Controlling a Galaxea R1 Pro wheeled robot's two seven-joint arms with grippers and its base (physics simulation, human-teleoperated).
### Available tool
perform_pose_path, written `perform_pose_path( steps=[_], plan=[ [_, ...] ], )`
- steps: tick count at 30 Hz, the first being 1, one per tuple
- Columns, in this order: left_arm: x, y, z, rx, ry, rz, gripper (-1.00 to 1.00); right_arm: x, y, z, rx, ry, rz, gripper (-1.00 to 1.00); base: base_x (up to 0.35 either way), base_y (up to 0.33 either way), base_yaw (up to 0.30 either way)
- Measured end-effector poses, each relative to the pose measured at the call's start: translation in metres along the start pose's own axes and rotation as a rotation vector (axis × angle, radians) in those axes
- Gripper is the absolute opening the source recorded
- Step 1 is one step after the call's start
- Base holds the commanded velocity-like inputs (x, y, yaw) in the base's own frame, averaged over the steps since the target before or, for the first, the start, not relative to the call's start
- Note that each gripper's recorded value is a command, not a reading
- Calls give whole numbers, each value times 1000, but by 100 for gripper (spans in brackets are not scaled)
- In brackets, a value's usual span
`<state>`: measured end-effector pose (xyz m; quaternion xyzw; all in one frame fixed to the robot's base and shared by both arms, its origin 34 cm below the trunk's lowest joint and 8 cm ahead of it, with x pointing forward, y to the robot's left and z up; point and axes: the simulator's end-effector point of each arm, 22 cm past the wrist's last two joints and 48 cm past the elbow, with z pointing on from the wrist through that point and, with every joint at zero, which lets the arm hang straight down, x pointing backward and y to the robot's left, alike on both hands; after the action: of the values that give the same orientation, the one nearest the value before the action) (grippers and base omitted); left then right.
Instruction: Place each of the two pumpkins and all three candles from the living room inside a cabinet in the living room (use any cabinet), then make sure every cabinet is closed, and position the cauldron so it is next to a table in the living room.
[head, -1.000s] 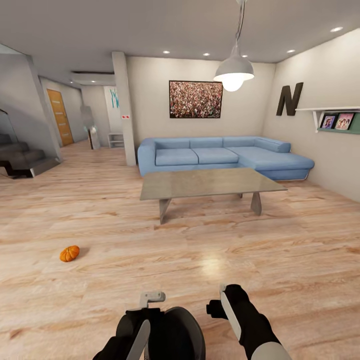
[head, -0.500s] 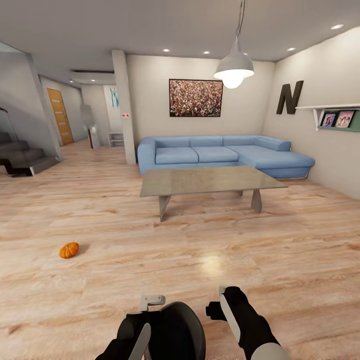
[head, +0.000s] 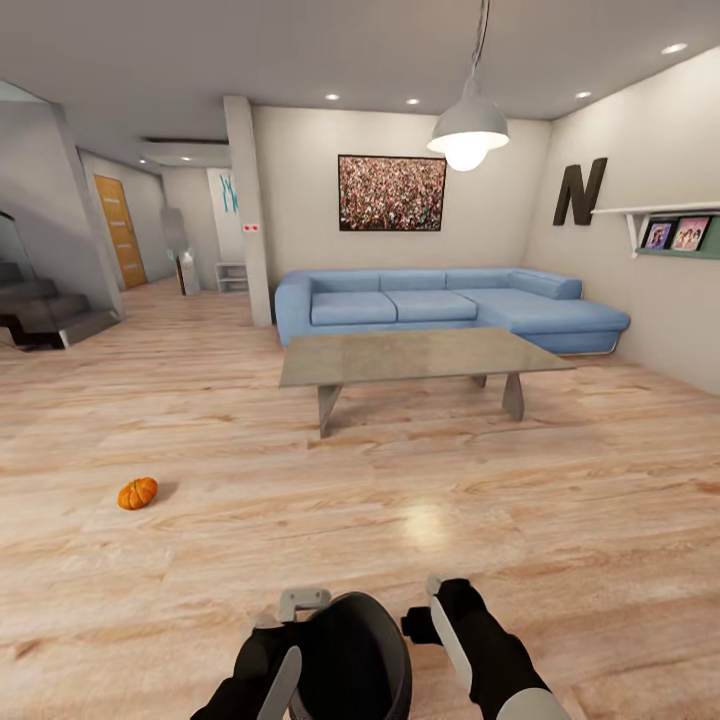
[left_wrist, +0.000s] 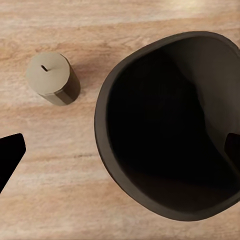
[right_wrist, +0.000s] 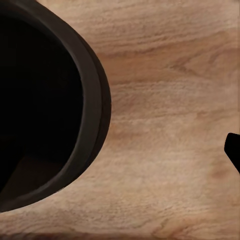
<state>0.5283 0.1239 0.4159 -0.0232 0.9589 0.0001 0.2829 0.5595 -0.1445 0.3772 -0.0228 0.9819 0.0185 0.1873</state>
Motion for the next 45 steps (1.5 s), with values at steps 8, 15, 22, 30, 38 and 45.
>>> perform_pose_path(
  steps=[8,15,22,30,38,45],
  plan=[
    [13,0,12,1,-2,-1,100,-2,28,12,-67,-65,-68,100,0,0,0],
    [25,0,23,2,-3,0,100,2,32,24,-71,-92,-80,100,0,0,0],
    [36,0,32,1,25,0,100,7,32,36,-75,-87,-75,100,0,0,0],
    [47,1,42,-1,57,0,100,18,32,49,-78,-55,-72,100,0,0,0],
    [43,2,42,-2,40,-10,100,18,32,49,-78,-55,-72,100,0,0,0],
    [33,2,42,-3,-5,-33,100,19,32,49,-78,-54,-73,100,0,0,0]
  ],
)
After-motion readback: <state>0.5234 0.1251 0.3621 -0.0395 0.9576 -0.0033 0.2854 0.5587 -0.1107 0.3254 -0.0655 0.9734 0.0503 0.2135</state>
